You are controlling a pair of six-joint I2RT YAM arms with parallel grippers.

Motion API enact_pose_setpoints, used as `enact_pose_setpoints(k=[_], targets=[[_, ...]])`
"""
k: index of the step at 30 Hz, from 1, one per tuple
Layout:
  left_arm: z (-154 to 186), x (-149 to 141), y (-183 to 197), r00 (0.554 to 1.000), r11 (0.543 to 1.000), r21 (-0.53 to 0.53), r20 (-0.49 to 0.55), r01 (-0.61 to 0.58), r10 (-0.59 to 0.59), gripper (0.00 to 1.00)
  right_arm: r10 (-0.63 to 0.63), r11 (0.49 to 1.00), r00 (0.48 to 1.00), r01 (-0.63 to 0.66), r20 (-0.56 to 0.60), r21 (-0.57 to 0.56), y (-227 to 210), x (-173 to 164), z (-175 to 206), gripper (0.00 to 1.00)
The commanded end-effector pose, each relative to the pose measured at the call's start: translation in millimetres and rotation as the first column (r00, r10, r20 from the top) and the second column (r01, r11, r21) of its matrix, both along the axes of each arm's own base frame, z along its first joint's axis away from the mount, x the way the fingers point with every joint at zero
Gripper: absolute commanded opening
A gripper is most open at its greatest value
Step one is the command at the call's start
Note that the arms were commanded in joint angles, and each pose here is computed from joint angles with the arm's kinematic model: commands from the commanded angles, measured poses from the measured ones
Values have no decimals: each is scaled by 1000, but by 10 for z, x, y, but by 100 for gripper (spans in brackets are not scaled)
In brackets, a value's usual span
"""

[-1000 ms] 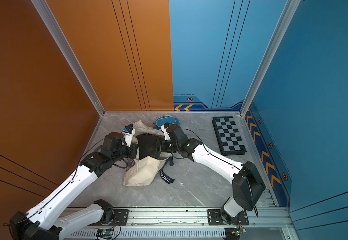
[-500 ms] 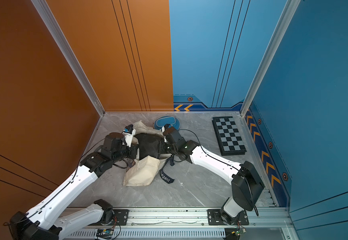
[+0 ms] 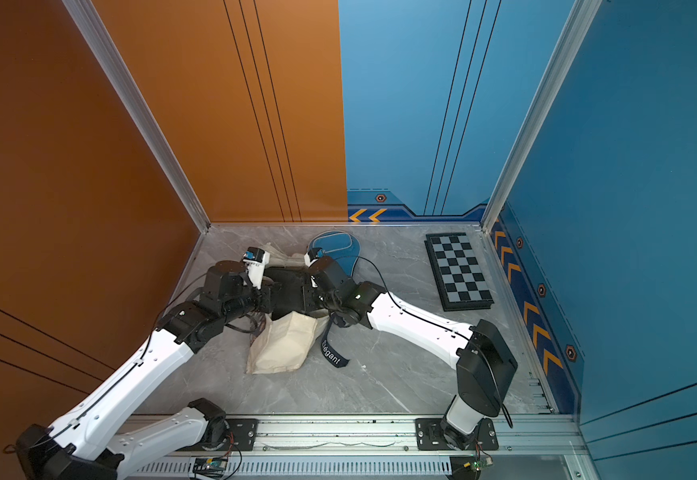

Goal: Remove the ping pong set from the canvas bag
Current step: Pick up the ping pong set from the canvas bag.

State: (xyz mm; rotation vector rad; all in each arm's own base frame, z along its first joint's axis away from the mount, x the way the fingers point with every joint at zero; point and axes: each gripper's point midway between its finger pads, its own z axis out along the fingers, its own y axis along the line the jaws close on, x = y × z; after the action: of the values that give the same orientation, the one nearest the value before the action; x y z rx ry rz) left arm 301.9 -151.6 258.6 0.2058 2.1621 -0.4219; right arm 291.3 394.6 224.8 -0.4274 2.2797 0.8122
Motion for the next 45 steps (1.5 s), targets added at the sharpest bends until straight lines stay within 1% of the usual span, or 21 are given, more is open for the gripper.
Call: enact_pose_setpoints(k=[1,3,5,8,13,17,20,24,28,33,39,45], targets=[[365,38,-45,998,997,-81,64,-11,16,50,44,996,997,-39,60,-78,64,-63,-15,2],[426,59,-45,997,994,-103,64,-23,30,55,53,994,995,-45,81,-96,82,-88,-16,2],[451,80,-48,997,992,-122,59,-33,41,56,58,992,993,-46,104,-116,96,-110,-19,2],[400,124,-24,998,991,-124,30,-57,61,59,68,989,988,-49,138,-138,108,-136,-29,1],[334,202,-31,996,981,-175,-43,-84,78,63,88,985,974,-54,209,-165,170,-213,-13,1],[297,245,15,988,964,-233,-114,-131,107,63,98,983,960,-52,264,-175,199,-266,24,1],[258,275,33,979,949,-271,-166,-160,118,63,120,975,939,-51,321,-215,229,-316,33,1],[225,251,45,968,949,-259,-218,-182,126,63,132,966,919,-35,371,-258,259,-355,14,0],[191,180,155,961,961,-187,-224,-205,161,63,161,947,892,-20,422,-320,302,-410,-10,0],[137,40,303,948,960,-148,-248,-239,198,65,198,922,857,3,476,-387,365,-457,-17,0],[151,-72,401,934,943,-172,-271,-284,232,66,210,914,836,15,507,-404,416,-497,-35,0],[55,-104,347,918,935,-194,-328,-296,222,65,219,922,811,10,543,-388,430,-542,42,0]])
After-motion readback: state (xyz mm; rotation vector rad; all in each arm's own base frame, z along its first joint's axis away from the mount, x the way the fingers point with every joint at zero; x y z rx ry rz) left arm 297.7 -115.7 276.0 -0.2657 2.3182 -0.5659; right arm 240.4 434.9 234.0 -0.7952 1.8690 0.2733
